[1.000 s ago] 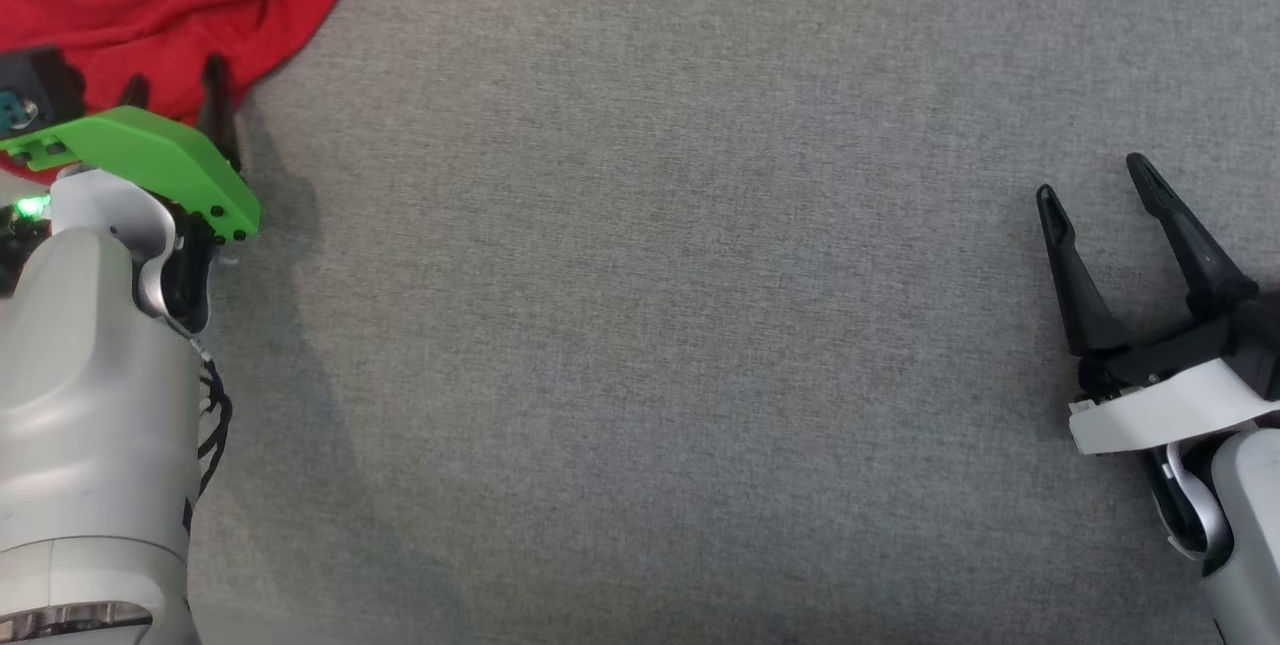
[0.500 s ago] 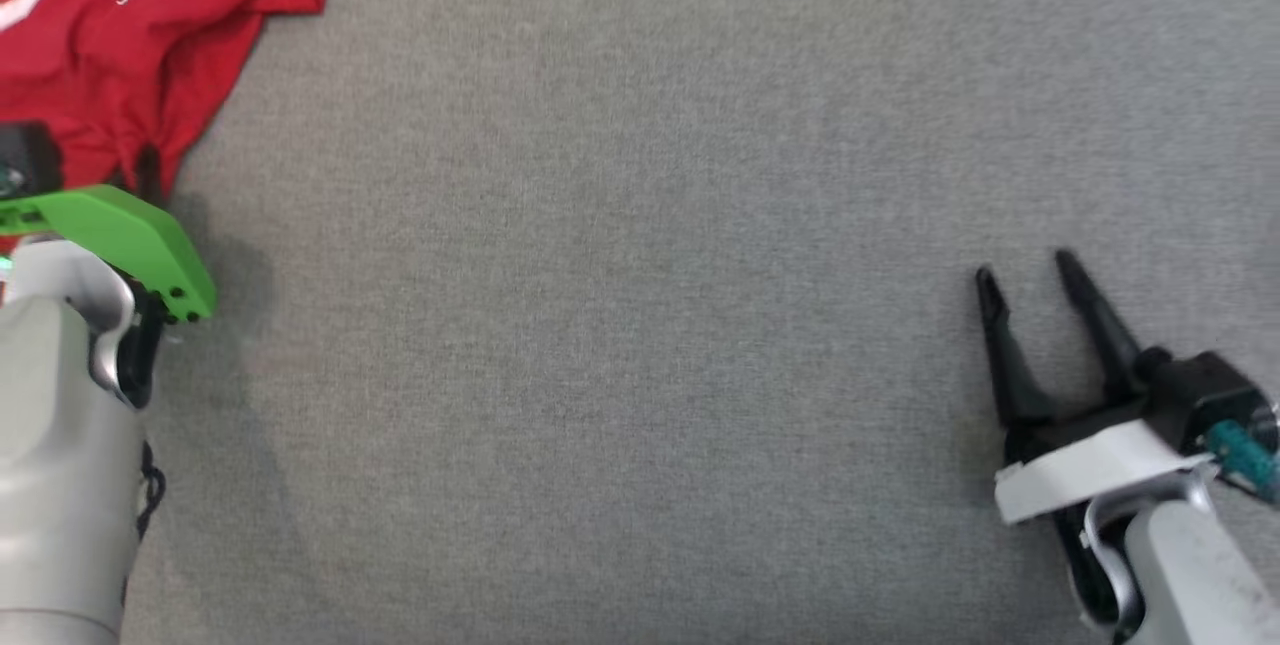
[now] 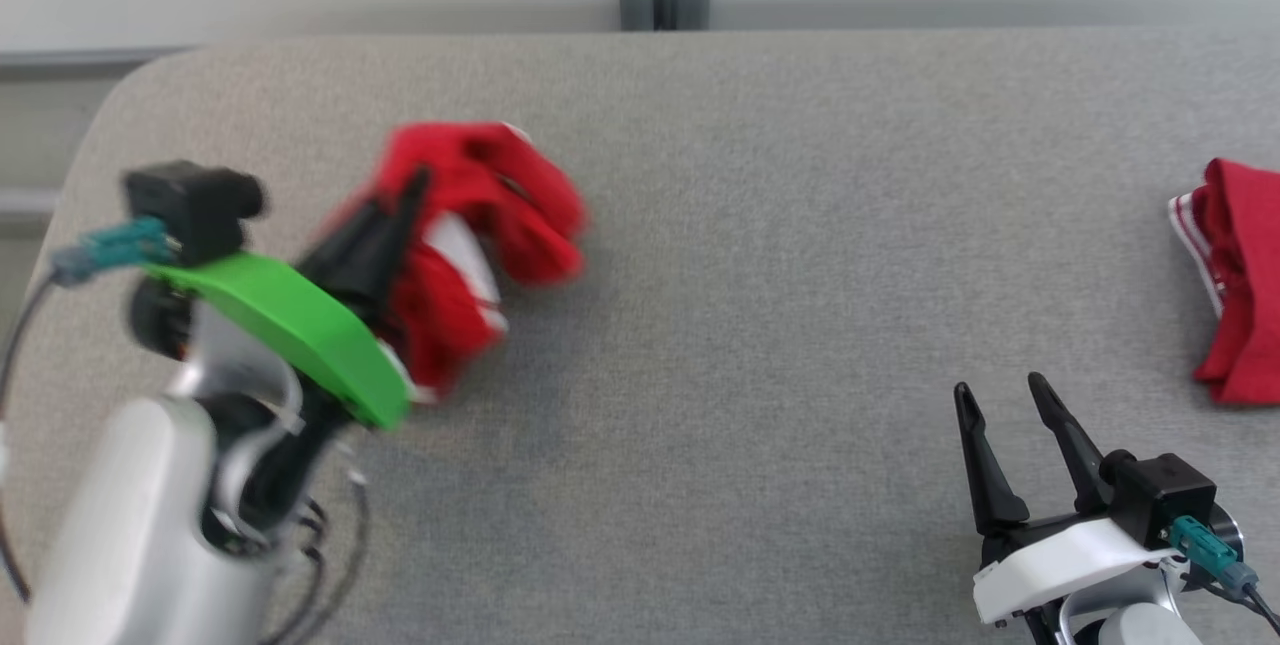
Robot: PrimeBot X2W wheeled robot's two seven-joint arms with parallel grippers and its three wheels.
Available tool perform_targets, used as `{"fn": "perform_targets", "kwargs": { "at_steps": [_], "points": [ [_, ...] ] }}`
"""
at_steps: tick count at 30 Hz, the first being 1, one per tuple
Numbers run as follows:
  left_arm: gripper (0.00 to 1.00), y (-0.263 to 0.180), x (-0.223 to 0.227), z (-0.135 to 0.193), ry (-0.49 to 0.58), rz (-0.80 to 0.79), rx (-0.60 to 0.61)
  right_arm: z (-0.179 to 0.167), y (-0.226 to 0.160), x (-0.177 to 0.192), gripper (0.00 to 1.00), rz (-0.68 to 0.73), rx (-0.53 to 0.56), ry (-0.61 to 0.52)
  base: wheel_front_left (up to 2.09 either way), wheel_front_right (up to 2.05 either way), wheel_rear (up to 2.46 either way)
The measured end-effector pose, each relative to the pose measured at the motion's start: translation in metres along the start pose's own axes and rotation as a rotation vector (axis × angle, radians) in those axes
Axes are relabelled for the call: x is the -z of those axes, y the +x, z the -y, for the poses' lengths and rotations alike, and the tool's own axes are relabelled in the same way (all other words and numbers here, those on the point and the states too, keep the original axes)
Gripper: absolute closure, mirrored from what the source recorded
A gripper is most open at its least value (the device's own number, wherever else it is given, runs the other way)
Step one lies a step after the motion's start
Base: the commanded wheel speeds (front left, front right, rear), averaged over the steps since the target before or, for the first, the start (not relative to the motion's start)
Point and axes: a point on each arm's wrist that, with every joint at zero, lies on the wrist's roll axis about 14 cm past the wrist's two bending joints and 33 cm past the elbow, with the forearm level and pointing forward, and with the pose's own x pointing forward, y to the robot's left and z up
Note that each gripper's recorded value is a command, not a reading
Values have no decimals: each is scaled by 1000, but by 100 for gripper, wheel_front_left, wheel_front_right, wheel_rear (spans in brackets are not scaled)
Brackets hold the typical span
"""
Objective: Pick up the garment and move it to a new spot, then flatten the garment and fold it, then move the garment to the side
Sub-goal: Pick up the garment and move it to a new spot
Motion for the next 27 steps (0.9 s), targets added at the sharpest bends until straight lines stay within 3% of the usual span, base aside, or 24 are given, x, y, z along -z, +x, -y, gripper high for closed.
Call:
{"fn": "perform_targets", "kwargs": {
  "at_steps": [5, 8, 13, 17, 19, 24, 27],
  "points": [
    [100, -24, -23, 109, -75, 42, 279, 3, -12, -19, 0, 57, 27, -7, 0, 0, 0],
    [100, -35, -34, 167, -267, 47, 432, 13, -19, -27, 0, 80, 64, -7, 0, 0, 0],
    [100, -35, -15, 202, -477, -121, 491, 30, -28, -35, 0, 106, 128, -5, 0, 0, 0],
    [100, -14, 27, 194, -594, -323, 420, 41, -30, -39, 0, 121, 166, -1, 0, 0, 0],
    [100, 2, 49, 179, -598, -399, 368, 45, -31, -39, 0, 122, 182, 4, 0, 0, 0],
    [100, 52, 97, 95, -508, -435, 83, 62, -44, -35, 0, 111, 247, 11, 0, 0, 0],
    [100, 68, 124, 65, -449, -452, -28, 72, -51, -37, 0, 114, 284, 6, 0, 0, 0]
  ]
}}
